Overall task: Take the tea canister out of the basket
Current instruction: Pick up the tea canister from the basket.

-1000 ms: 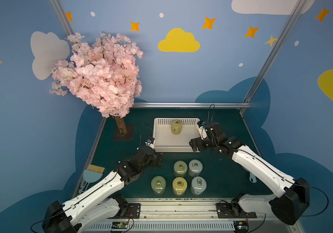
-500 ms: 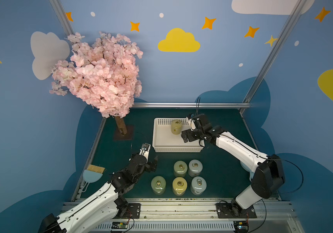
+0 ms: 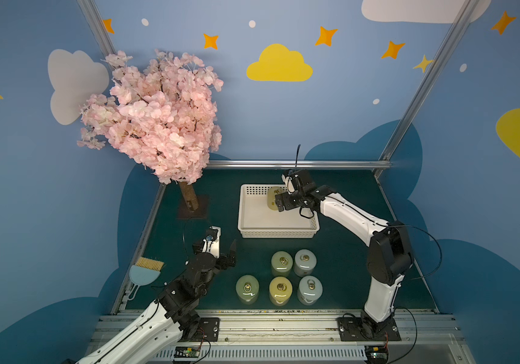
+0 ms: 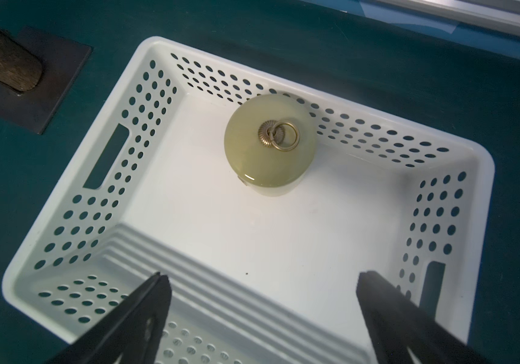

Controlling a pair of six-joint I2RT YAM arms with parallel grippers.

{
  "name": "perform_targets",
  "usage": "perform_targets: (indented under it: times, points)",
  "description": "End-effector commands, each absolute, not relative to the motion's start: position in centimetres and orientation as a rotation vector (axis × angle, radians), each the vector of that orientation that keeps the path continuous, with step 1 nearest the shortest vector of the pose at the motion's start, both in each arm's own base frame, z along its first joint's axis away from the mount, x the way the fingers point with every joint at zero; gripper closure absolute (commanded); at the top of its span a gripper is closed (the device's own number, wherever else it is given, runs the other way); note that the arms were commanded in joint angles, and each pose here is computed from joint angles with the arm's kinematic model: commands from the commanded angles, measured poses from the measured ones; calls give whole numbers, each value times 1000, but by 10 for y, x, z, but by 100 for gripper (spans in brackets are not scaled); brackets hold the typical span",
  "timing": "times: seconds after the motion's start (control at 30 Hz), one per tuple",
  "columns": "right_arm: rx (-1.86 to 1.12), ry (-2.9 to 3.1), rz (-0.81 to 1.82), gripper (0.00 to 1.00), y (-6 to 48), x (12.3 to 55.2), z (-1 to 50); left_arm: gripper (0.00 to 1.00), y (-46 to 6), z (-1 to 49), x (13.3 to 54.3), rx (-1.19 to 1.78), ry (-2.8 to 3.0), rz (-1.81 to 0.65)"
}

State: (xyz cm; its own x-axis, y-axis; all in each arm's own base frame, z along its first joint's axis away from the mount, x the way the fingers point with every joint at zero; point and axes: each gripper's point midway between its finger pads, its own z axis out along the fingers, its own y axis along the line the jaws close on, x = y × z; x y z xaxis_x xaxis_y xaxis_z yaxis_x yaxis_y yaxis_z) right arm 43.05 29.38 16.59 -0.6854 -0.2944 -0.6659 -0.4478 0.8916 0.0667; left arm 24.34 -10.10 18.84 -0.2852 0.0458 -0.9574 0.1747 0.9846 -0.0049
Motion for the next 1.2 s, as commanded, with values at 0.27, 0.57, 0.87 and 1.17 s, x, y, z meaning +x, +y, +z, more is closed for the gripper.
perform_targets:
  times: [0.27, 0.57, 0.87, 1.17]
  points:
    - [-497, 2357, 291, 2, 306, 461, 156, 0, -93, 197, 244, 124, 1813, -111]
    - [-500, 2374, 307, 2, 319, 476, 139, 0, -93, 195, 244, 126, 1814, -109]
    - [-485, 2388, 314, 2, 325, 492, 124, 0, -94, 195, 244, 129, 1813, -110]
    - [-485, 2398, 304, 2, 330, 504, 108, 0, -94, 195, 244, 128, 1814, -110]
